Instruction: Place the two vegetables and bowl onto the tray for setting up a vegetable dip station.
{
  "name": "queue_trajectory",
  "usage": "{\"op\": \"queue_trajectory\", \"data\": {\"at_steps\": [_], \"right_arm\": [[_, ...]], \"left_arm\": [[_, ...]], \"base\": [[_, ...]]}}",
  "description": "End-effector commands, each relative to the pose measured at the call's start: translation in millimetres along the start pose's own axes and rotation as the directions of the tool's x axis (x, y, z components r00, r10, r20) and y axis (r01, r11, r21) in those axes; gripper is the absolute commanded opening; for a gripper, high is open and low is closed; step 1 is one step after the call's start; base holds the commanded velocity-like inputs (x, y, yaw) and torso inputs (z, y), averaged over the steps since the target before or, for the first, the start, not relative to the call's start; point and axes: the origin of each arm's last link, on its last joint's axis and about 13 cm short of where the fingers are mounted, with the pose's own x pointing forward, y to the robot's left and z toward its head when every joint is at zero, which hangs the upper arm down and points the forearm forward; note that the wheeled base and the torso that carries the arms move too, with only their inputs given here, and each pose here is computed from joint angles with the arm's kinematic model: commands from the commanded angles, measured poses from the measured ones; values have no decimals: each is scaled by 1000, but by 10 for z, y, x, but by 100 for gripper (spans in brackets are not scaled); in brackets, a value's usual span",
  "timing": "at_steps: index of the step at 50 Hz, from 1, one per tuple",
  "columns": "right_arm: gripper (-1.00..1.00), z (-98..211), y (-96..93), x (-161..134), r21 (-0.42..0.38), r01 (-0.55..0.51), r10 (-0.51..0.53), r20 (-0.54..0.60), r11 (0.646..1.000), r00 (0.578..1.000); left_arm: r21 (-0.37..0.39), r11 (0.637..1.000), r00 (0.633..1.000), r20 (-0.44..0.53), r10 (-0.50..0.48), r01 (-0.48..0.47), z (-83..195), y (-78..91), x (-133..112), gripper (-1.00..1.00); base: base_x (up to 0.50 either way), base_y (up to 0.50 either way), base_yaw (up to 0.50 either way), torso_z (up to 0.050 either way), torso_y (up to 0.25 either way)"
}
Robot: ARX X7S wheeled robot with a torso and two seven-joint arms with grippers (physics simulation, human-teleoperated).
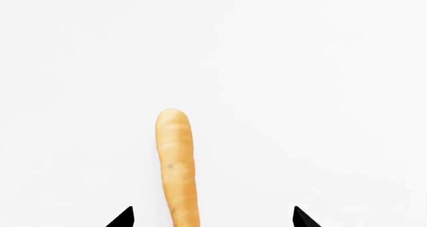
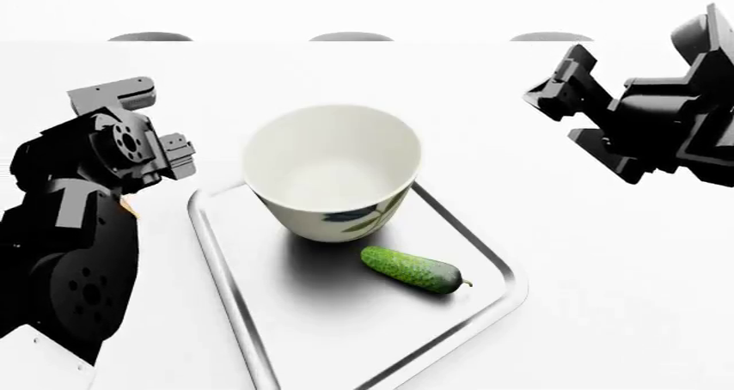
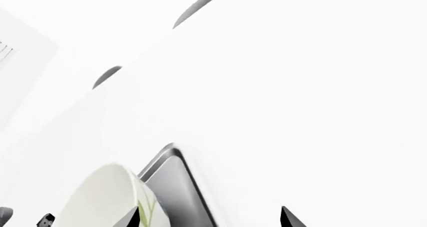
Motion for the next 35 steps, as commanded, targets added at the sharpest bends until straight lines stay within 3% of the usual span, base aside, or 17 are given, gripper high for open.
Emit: {"op": "queue_trajectory", "data": {"at_steps": [1,7,8,29,35], "right_arm": [[100,-12,-38,-6,13,-2,2,6,1000,1000],[100,-14,-59,-4,17,0,0,6,1000,1000],[100,-18,-66,4,19,2,-2,6,1000,1000],[100,-44,-119,-44,39,-11,11,13,999,1000],[100,-41,-109,-79,40,-10,10,19,999,1000]], "left_arm": [[-25,999,999,-21,-27,26,-100,-47,44,100],[-103,993,998,-52,48,-53,-150,42,160,100],[-91,993,996,-52,72,-76,-162,71,183,-100],[-229,964,991,-21,132,-133,-166,133,303,-100],[-232,964,991,-12,132,-131,-123,149,289,-100]], "base": [[0,0,0,0,0],[0,0,0,0,0],[0,0,0,0,0],[0,0,0,0,0],[0,0,0,0,0]]}}
